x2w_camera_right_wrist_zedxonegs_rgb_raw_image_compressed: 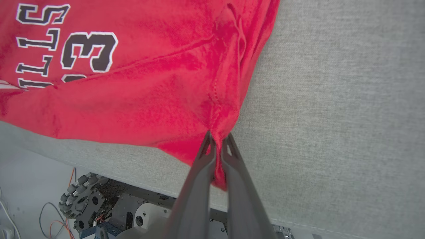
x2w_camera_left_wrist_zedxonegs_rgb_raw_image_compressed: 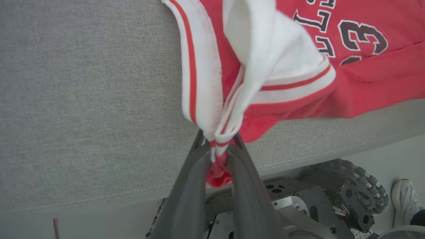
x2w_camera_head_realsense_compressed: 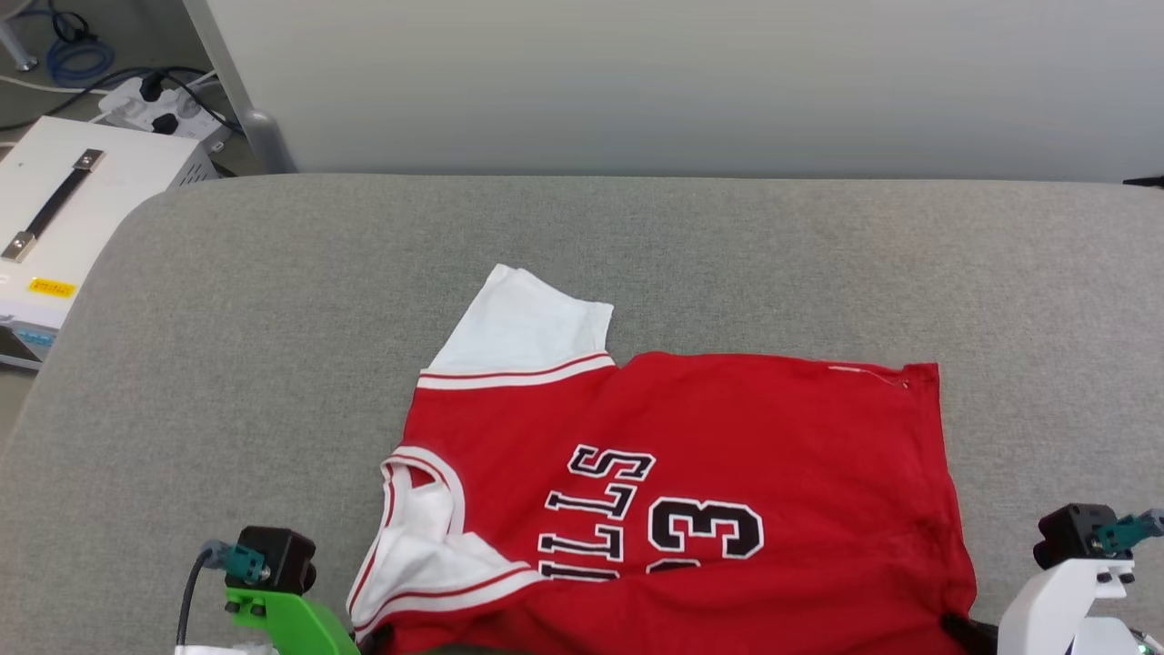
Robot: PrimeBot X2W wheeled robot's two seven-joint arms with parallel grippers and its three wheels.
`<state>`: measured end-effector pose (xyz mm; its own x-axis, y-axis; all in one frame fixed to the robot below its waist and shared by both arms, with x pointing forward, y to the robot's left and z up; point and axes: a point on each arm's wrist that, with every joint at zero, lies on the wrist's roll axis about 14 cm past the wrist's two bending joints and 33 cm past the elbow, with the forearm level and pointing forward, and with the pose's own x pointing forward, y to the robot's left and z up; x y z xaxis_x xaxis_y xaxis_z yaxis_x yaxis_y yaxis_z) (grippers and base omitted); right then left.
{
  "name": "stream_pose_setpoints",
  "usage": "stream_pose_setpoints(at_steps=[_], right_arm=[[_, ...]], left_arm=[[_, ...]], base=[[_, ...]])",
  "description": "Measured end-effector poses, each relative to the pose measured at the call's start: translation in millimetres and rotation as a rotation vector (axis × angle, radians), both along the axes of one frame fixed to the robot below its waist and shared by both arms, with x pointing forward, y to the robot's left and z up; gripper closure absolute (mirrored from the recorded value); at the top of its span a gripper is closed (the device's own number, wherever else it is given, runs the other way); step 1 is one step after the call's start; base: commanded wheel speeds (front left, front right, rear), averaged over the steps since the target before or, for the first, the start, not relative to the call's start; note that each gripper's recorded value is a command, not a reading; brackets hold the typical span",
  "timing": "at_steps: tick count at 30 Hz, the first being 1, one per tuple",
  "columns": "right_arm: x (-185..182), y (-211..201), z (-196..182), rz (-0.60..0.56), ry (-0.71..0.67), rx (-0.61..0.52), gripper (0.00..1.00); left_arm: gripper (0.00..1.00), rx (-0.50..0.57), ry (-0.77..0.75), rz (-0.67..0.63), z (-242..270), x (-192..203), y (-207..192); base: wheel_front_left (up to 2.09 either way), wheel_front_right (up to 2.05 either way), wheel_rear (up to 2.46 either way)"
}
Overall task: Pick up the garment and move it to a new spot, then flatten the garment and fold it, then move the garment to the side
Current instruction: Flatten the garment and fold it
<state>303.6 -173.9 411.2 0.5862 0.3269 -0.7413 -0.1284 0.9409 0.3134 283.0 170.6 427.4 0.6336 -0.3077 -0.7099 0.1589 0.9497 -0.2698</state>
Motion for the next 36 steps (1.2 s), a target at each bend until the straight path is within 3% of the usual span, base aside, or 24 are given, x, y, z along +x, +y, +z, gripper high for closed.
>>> stream_pose_setpoints(at_steps=[9,10,11,12,18,21,24,30,36], right_arm=[[-26.0,2.6,-12.7,-0.069,0.067,0.049,1.0],[-27.5,3.3,-15.1,-0.075,0.074,0.052,0.94],[-29.0,4.4,-17.8,-0.085,0.079,0.06,0.59],[-29.5,5.4,-19.9,-0.096,0.079,0.069,0.0],[-11.2,2.6,-6.5,-0.162,-0.077,0.079,0.0],[4.8,0.4,12.3,-0.186,-0.219,0.074,0.0],[30.1,-8.5,46.7,-0.217,-0.443,0.042,0.0],[56.1,-19.2,91.7,-0.233,-0.709,-0.031,0.0],[77.7,-19.6,112.9,-0.225,-0.828,-0.069,0.0]], left_arm=[[1.0,-0.019,0.064,0.019,-16.2,-16.0,0.0],[0.96,-0.021,0.074,0.019,-19.3,-16.8,-0.7],[0.56,-0.026,0.084,0.02,-22.9,-17.5,-1.9],[0.0,-0.029,0.081,0.029,-25.4,-16.2,-1.7],[0.0,0.0,0.014,0.043,-23.6,1.7,5.0],[0.0,0.013,-0.102,0.049,-6.0,22.9,8.3],[0.0,0.045,-0.284,0.049,24.2,54.7,12.1],[0.0,0.051,-0.497,0.082,59.6,96.7,11.7],[0.0,0.066,-0.623,0.143,75.3,141.2,17.5]], base=[[0.0,0.0,0.0],[0.0,0.0,0.0],[0.0,0.0,0.0],[0.0,0.0,0.0],[0.0,0.0,0.0],[0.0,0.0,0.0],[0.0,0.0,0.0],[0.0,0.0,0.0],[0.0,0.0,0.0]])
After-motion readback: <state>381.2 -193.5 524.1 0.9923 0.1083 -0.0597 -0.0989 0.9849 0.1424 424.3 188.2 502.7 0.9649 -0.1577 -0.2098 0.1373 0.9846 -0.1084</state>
